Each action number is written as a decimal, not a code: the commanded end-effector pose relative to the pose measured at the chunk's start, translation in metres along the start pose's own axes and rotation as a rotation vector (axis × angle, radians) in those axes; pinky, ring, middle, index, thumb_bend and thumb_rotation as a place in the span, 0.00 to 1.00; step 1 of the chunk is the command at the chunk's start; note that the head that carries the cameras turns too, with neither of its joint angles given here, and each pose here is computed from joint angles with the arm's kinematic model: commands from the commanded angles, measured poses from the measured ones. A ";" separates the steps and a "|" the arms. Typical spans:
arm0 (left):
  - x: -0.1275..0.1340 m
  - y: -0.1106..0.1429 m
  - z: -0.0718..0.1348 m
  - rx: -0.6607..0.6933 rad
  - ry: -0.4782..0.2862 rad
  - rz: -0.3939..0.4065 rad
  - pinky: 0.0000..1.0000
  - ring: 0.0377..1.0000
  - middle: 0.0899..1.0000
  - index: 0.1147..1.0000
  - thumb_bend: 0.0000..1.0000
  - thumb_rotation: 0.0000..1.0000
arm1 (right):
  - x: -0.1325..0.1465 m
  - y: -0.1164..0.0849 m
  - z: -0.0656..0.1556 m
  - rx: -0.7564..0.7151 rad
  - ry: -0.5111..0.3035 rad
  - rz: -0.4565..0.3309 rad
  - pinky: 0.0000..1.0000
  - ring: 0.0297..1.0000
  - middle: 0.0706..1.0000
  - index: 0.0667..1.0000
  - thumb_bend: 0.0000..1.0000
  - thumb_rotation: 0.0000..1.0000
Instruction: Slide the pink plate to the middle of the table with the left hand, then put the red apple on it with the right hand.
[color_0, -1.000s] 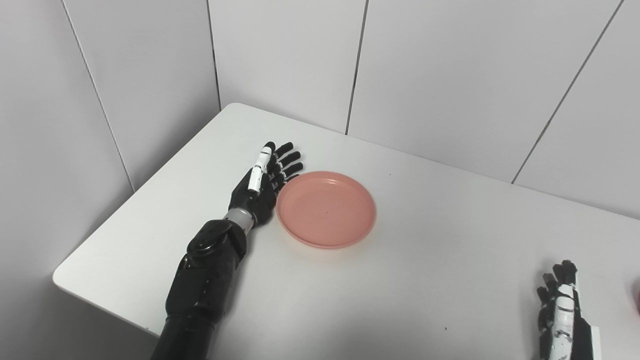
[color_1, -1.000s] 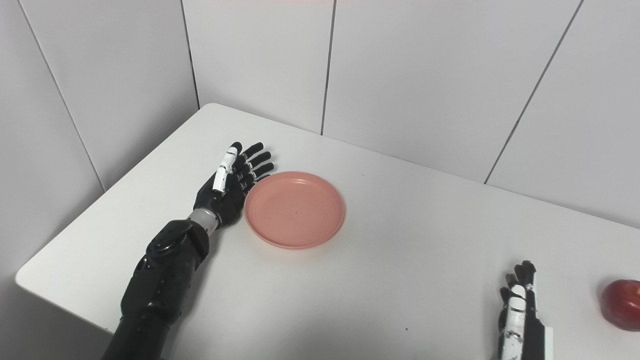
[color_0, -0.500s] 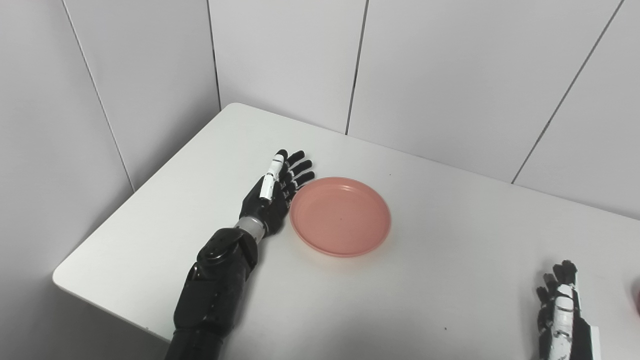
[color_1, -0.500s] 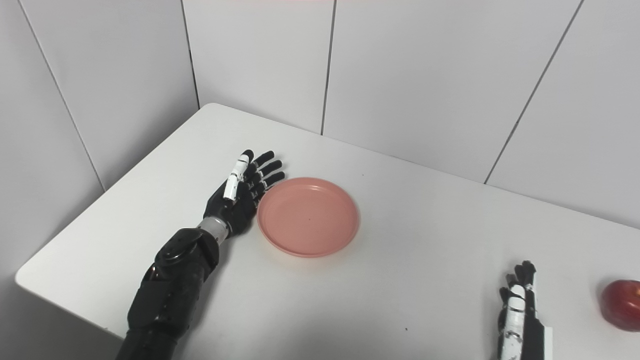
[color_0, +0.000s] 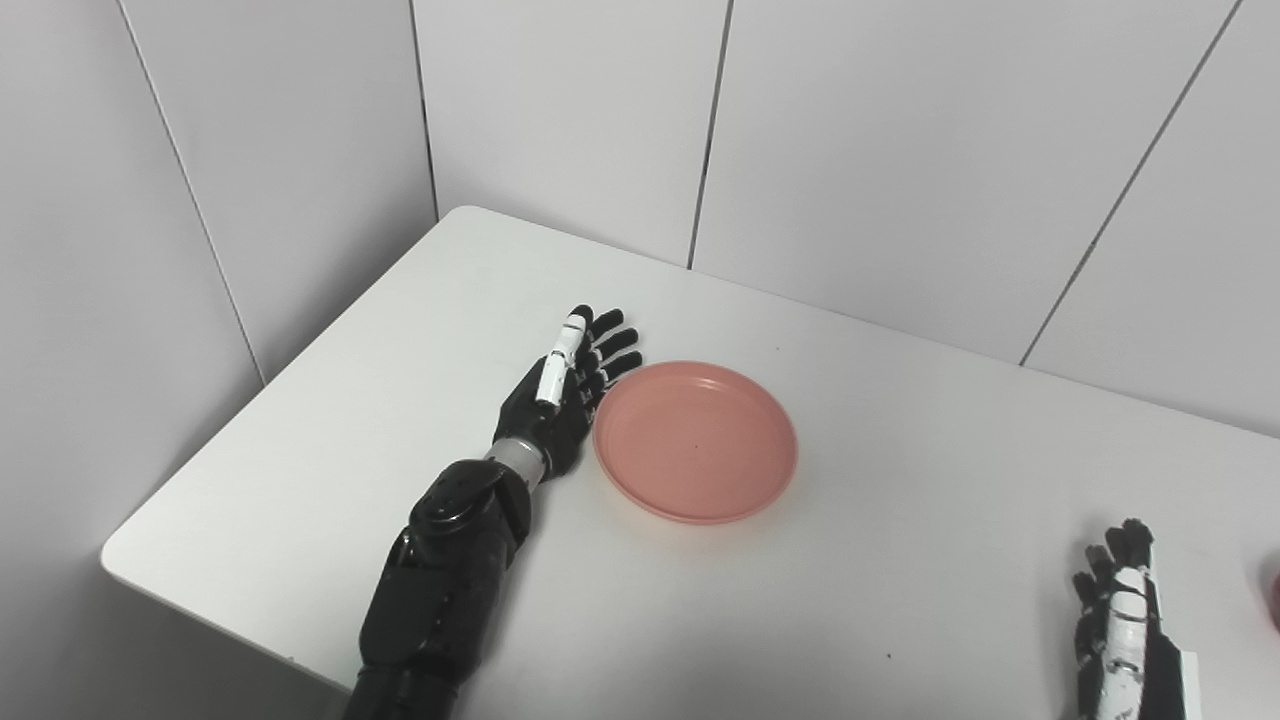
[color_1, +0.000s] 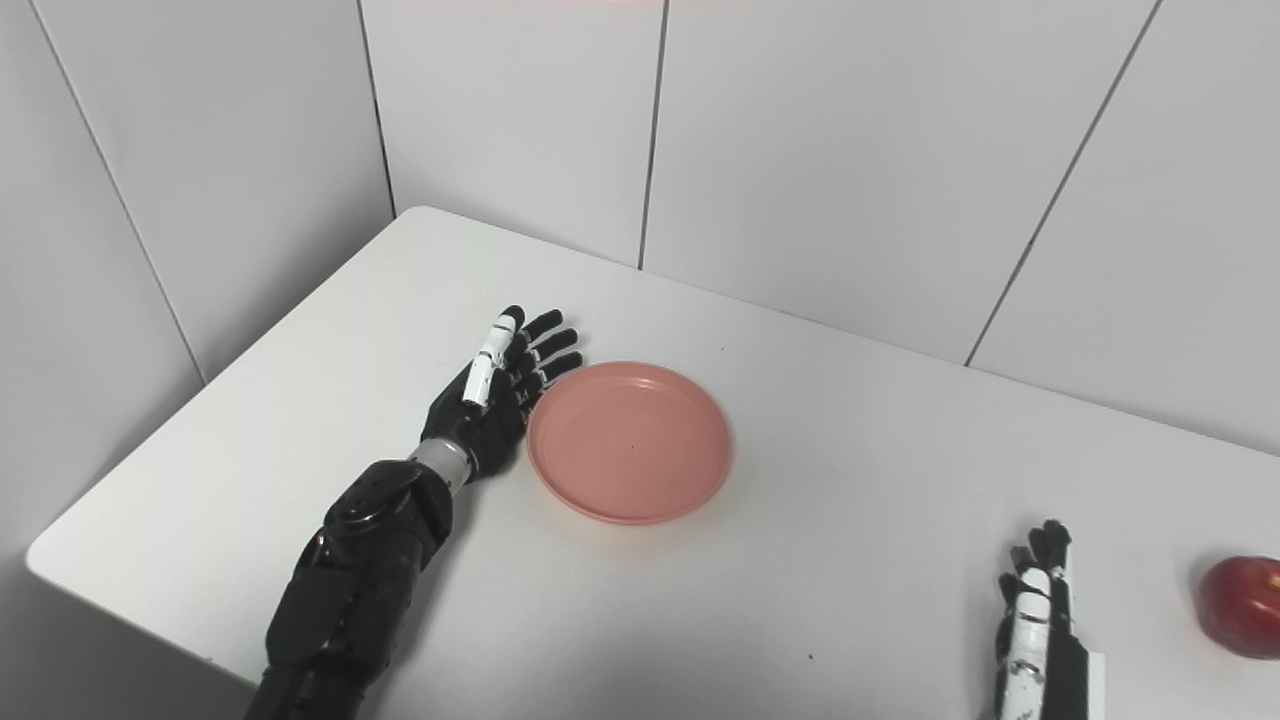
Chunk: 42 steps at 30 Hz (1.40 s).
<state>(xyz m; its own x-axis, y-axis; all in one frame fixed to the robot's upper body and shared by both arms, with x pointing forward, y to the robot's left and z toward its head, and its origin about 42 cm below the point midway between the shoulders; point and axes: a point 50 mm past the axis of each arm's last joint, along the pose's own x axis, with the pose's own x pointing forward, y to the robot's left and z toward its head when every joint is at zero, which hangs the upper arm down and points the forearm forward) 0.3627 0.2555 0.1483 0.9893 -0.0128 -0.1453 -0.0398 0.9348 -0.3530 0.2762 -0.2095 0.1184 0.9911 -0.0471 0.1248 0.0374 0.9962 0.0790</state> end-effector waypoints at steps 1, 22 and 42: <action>0.007 -0.013 0.016 0.012 -0.053 -0.039 0.89 0.88 0.88 0.86 0.37 1.00 | -0.003 0.003 -0.003 0.011 -0.002 -0.002 1.00 0.98 0.99 0.98 0.24 1.00; 0.012 -0.036 0.003 0.004 -0.028 -0.089 0.86 0.86 0.86 0.83 0.41 1.00 | -0.004 0.006 -0.004 0.010 -0.001 -0.008 1.00 0.97 0.98 0.98 0.23 1.00; 0.006 -0.056 -0.010 -0.049 -0.011 -0.097 0.86 0.85 0.85 0.83 0.41 1.00 | -0.002 0.011 -0.008 0.014 0.004 -0.016 1.00 0.97 0.98 0.97 0.24 1.00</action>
<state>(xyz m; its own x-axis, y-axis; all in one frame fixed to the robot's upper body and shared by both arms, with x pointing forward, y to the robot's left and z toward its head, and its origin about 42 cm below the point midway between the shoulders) 0.3650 0.2051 0.1454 0.9845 -0.0927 -0.1486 0.0253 0.9148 -0.4031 0.2778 -0.2036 0.1175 0.9908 -0.0606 0.1212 0.0513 0.9956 0.0785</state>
